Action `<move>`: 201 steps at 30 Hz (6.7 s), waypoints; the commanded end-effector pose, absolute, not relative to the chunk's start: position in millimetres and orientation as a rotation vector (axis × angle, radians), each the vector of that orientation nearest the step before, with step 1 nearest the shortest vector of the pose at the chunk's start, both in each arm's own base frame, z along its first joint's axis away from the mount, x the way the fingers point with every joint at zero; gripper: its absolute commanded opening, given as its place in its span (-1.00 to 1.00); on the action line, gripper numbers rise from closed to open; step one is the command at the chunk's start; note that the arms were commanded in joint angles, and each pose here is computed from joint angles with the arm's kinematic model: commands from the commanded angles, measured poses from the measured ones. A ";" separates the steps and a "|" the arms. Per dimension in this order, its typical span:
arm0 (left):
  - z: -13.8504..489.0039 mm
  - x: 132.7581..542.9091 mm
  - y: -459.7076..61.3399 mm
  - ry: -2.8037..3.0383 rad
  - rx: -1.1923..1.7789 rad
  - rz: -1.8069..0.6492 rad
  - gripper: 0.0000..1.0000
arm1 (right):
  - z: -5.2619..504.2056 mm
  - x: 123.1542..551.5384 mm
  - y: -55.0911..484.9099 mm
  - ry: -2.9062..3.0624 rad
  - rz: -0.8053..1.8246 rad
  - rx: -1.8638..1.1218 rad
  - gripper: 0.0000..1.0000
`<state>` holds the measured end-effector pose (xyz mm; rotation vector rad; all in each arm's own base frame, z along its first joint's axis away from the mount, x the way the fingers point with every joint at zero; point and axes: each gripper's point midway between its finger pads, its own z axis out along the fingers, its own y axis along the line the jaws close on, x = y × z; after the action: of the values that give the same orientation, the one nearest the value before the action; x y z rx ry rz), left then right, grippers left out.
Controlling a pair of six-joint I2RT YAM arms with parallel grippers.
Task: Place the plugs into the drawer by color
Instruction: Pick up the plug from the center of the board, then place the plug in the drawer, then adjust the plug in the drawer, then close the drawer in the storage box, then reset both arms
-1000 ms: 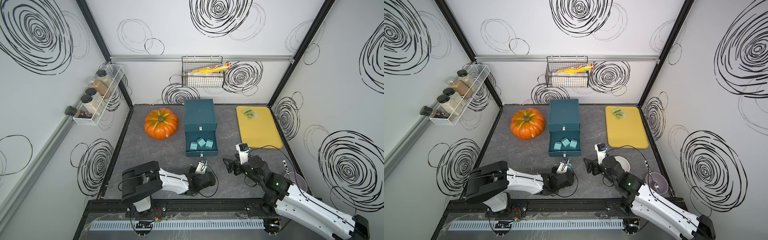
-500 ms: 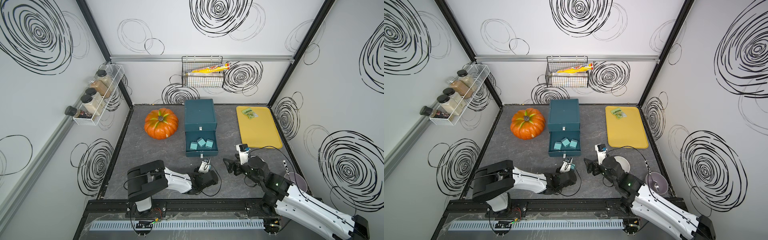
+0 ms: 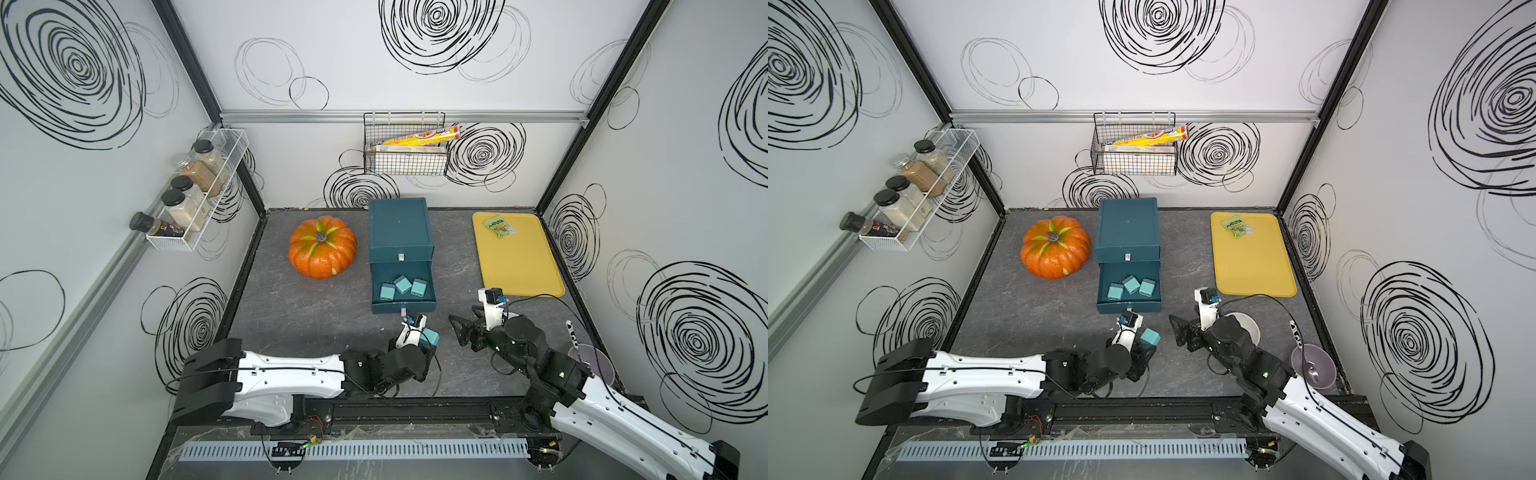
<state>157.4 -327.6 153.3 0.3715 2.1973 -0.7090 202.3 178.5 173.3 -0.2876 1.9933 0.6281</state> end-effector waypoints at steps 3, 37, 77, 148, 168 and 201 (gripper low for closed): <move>205.0 198.5 -285.2 2.161 0.229 -0.582 -0.54 | 177.3 205.8 188.9 2.011 0.636 -0.324 0.69; 113.8 339.7 -260.1 2.476 0.055 -0.022 -0.06 | 139.5 198.3 193.9 2.054 0.674 -0.355 0.63; 200.2 304.8 -145.8 2.091 -0.199 -0.612 0.01 | 158.9 290.4 291.7 2.356 0.277 -0.721 -0.35; 168.3 471.2 -194.7 2.321 0.047 -0.494 0.14 | 138.9 246.4 326.9 2.199 0.654 -0.598 0.00; 123.4 448.5 -189.4 2.405 0.065 -0.508 0.08 | 168.9 382.8 349.0 1.947 0.068 -0.445 -0.08; 148.4 335.8 38.5 1.646 -0.372 0.097 0.98 | 152.1 329.0 19.3 1.607 -0.407 0.035 1.00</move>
<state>313.6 40.7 102.4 -0.3519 1.8180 0.1909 327.7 33.1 120.7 -0.1017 1.7749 -0.4269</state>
